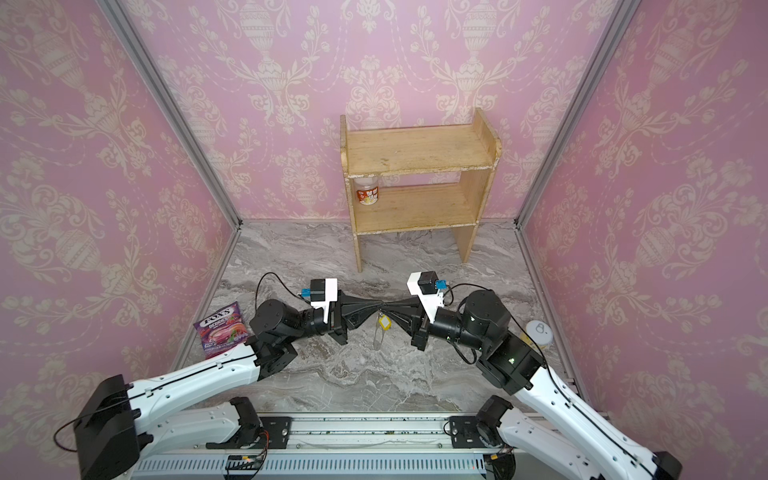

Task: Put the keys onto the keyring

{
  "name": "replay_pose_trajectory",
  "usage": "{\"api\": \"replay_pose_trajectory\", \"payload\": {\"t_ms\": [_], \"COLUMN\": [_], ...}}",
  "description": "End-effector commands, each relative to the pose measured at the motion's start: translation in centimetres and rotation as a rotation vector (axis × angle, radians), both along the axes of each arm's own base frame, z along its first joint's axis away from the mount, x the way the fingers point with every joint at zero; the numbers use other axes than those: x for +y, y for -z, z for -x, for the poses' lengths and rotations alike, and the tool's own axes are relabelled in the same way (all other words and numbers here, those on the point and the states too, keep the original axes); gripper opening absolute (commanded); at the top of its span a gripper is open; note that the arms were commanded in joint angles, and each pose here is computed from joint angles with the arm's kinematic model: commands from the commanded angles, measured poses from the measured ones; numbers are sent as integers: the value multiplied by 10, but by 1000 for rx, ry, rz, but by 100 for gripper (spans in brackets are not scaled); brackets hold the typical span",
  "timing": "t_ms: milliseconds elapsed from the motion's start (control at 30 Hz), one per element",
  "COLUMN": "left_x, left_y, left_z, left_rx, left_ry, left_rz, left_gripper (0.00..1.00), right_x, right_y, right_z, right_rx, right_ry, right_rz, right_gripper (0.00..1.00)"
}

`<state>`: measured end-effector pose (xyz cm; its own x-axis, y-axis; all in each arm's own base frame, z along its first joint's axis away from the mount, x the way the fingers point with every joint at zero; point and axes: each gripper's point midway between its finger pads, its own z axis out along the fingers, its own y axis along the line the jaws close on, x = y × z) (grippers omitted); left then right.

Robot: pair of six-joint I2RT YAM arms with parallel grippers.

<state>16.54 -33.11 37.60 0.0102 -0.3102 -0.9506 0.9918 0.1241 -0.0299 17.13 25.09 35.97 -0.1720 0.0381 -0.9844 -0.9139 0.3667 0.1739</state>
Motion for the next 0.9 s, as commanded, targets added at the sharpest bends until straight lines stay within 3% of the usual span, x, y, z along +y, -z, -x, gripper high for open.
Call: {"api": "replay_pose_trajectory", "payload": {"t_ms": [0,167,300,467,600,867], "left_x": [2,0,-1,-1,0,8], "left_y": [-20,-17,-9,-2,11,44], "left_z": [7,5,1,2,6,12], "left_rx": [-30,-15,23,58,75,119], "left_ry": [31,25,12,1,2,17], "left_rz": [47,30,-16,-121,-296,-600], "left_gripper": [0,0,0,28,36,39], "right_x": [-1,1,0,-8,-15,-20], "right_y": [-3,5,19,33,41,41], "right_z": [1,2,1,2,4,10], "right_rx": [-2,14,27,39,50,37], "right_ry": [-7,-18,-17,-12,-13,-35], "right_rz": [-14,24,136,295,396,471], "right_gripper": [0,0,0,0,0,0]}}
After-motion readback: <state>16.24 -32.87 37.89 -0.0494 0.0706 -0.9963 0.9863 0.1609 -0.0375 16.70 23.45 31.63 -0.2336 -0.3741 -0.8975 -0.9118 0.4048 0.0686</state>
